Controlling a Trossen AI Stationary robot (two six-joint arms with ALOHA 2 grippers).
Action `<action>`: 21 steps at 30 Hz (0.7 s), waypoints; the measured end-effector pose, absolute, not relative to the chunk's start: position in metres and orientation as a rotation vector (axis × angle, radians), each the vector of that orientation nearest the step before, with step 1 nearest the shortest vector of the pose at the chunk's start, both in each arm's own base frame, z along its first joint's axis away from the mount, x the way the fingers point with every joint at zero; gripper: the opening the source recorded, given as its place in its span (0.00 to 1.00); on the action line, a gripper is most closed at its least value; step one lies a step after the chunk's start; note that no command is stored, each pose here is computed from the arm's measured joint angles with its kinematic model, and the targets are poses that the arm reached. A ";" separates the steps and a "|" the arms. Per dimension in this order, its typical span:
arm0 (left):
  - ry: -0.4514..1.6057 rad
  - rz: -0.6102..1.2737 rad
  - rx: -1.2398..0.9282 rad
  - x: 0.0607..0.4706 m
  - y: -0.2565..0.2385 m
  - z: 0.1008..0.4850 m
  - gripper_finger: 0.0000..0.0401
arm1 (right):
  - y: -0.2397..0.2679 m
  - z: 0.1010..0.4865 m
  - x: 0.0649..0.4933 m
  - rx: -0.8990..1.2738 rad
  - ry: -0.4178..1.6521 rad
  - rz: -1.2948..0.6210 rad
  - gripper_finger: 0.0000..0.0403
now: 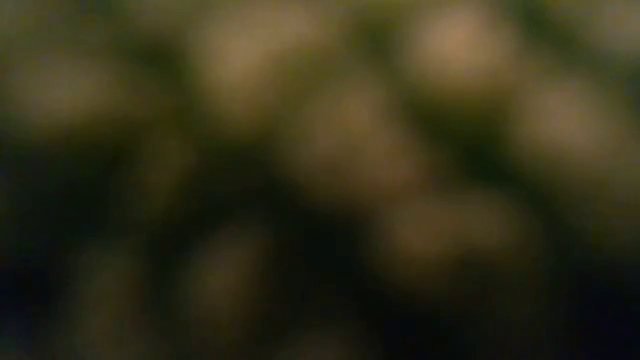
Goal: Sort microfiber towel by color & place in baskets
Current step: Put the white microfiber cloth into the right wire basket
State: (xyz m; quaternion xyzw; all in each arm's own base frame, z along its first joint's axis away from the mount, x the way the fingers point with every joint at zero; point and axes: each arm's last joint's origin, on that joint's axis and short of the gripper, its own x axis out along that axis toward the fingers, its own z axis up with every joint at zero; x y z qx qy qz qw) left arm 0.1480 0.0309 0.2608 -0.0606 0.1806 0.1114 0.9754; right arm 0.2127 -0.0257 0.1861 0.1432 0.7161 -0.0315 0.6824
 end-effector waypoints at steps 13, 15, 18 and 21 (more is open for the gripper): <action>0.385 0.225 -0.124 0.147 0.031 0.259 0.28 | -0.028 0.168 0.225 0.303 1.625 -0.051 0.40; 0.384 0.225 -0.124 0.147 0.031 0.259 0.28 | -0.028 0.168 0.225 0.304 1.625 -0.051 0.39; 0.384 0.225 -0.124 0.147 0.031 0.259 0.28 | -0.028 0.168 0.226 0.319 1.624 -0.067 0.36; 0.384 0.225 -0.124 0.147 0.031 0.259 0.28 | -0.028 0.168 0.226 0.324 1.625 -0.073 0.30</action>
